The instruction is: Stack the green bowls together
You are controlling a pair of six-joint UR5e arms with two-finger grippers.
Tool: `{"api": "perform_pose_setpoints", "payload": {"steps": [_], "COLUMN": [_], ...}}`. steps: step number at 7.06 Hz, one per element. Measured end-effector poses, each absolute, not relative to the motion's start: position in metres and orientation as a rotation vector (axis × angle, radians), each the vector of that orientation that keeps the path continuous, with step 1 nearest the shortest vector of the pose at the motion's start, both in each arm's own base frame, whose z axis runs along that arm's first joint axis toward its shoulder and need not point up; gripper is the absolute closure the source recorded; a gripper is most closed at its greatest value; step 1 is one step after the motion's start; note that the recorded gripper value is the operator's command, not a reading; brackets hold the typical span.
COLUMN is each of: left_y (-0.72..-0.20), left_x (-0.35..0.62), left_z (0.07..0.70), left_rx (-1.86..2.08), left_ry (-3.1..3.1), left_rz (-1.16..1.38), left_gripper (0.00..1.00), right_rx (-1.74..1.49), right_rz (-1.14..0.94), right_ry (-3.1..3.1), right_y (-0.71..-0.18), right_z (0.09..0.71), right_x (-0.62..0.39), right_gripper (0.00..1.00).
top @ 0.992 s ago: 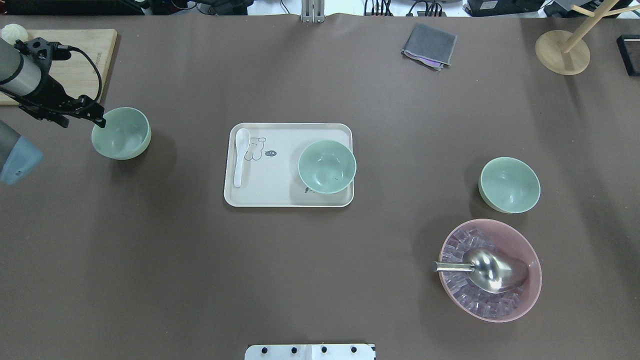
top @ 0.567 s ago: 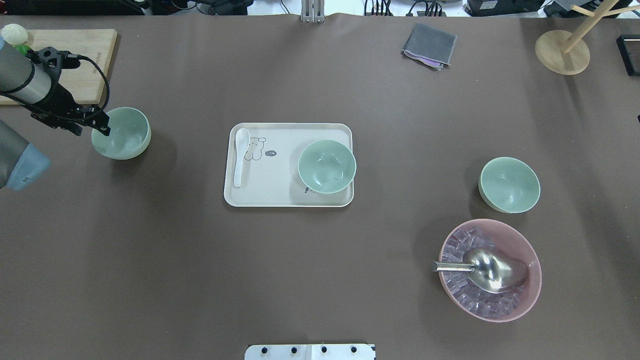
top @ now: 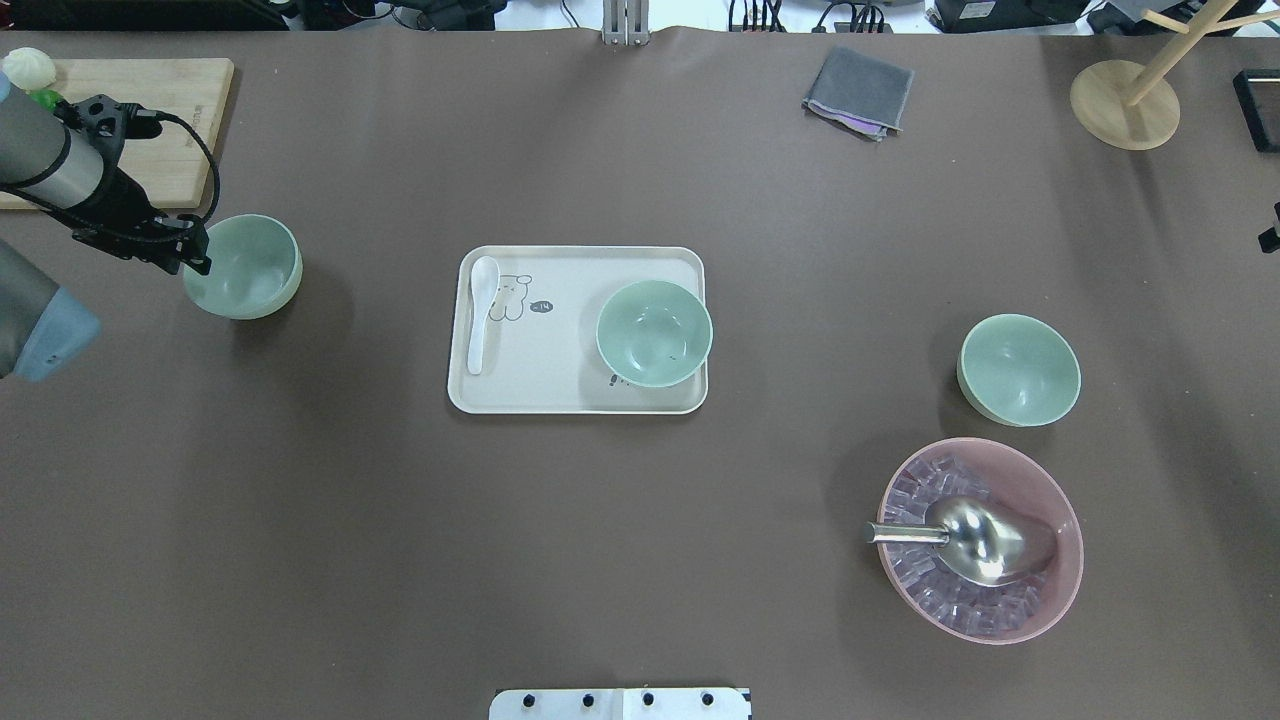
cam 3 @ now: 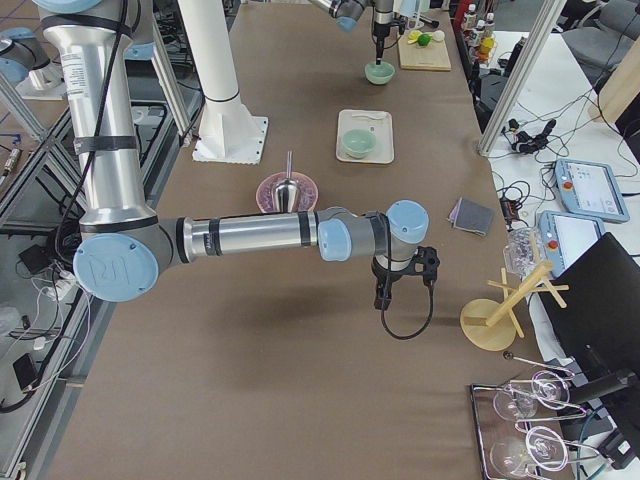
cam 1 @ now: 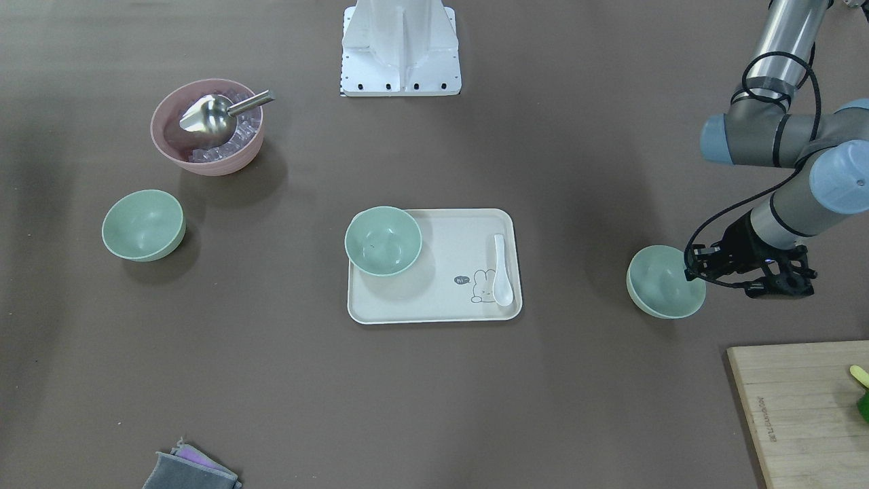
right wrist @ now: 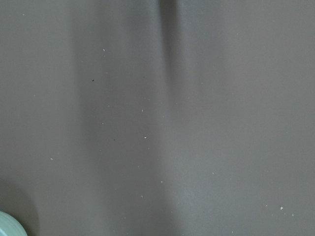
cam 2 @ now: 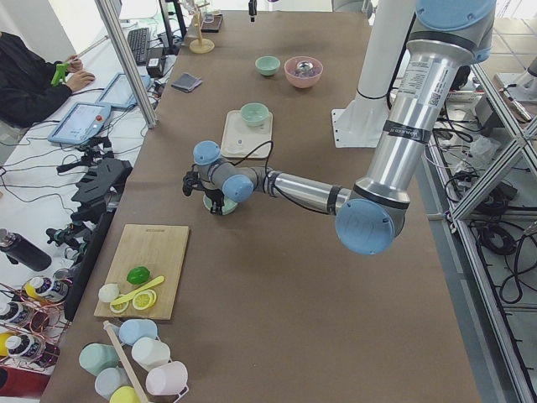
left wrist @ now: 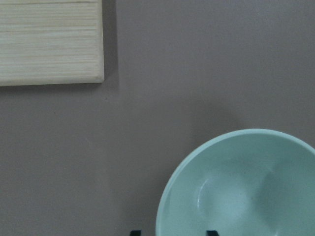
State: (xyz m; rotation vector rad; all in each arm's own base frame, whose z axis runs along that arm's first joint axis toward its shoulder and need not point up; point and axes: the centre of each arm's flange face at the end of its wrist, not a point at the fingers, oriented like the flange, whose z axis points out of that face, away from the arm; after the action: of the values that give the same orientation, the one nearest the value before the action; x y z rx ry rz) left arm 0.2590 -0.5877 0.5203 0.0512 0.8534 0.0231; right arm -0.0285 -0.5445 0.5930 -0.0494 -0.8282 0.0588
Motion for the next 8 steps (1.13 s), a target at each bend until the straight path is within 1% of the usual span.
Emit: {"api": "perform_pose_setpoints", "payload": {"steps": [3, 5, 8], "left_y": [-0.5881, -0.5884, -0.5882], "left_x": [0.2592, 0.2602, 0.2614], "left_z": [0.5249, 0.528, 0.5289], "left_rx": [0.046, 0.04, 0.038], "left_ry": [0.849, 0.846, 0.845], "left_rz": [0.024, 0.022, 0.023], "left_gripper": [0.59, 0.77, 0.94], "right_rx": [-0.053, -0.053, -0.053], "right_rz": [0.055, 0.053, 0.052], "right_ry": [-0.828, -0.828, -0.828], "right_y": [-0.5455, -0.5456, -0.5455], "right_z": [0.5922, 0.5919, 0.5919], "right_x": [-0.0329, -0.0339, -0.0344], "right_gripper": [0.0, 0.0, 0.0]}}
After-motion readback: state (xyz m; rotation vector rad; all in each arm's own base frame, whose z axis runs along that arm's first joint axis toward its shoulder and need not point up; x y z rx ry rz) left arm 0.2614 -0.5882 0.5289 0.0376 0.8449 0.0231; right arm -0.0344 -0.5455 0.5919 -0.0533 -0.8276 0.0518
